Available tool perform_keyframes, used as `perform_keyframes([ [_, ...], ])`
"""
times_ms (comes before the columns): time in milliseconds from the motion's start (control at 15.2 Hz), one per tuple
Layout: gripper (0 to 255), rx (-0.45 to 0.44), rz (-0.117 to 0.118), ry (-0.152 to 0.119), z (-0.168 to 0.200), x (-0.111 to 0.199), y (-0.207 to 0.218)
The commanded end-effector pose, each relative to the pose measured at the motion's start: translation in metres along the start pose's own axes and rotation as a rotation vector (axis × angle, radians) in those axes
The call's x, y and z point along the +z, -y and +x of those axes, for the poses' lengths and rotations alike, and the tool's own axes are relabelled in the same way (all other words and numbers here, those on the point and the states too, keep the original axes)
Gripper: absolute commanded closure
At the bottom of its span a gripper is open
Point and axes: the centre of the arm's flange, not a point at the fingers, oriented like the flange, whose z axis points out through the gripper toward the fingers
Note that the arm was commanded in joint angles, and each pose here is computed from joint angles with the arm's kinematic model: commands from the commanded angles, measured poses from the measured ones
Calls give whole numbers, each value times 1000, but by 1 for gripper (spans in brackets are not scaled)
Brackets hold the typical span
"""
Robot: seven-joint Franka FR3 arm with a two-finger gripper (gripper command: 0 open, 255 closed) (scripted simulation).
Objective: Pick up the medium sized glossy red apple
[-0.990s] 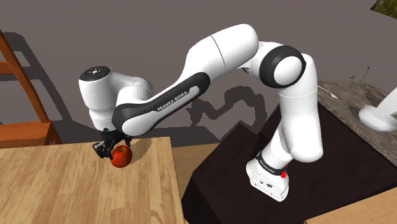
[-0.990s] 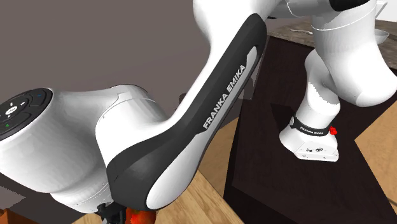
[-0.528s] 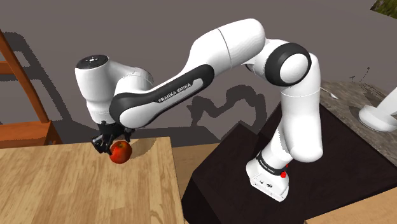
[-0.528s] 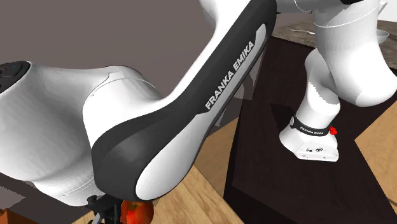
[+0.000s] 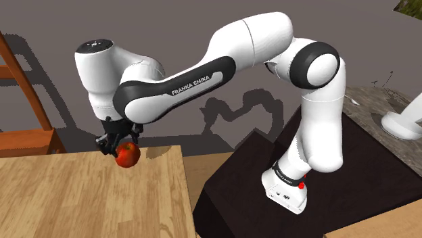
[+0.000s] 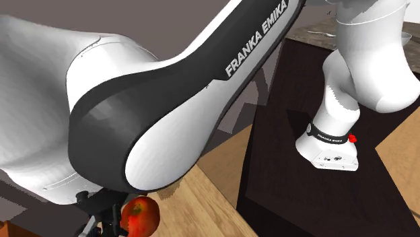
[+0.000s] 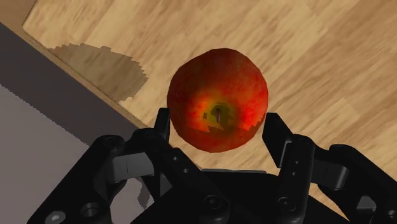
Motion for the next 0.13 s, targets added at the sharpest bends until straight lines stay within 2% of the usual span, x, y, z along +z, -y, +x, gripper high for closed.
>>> perform_keyframes([
  [0, 255, 0, 0, 0, 0, -6, 1],
  [66, 255, 0, 0, 0, 0, -6, 1],
])
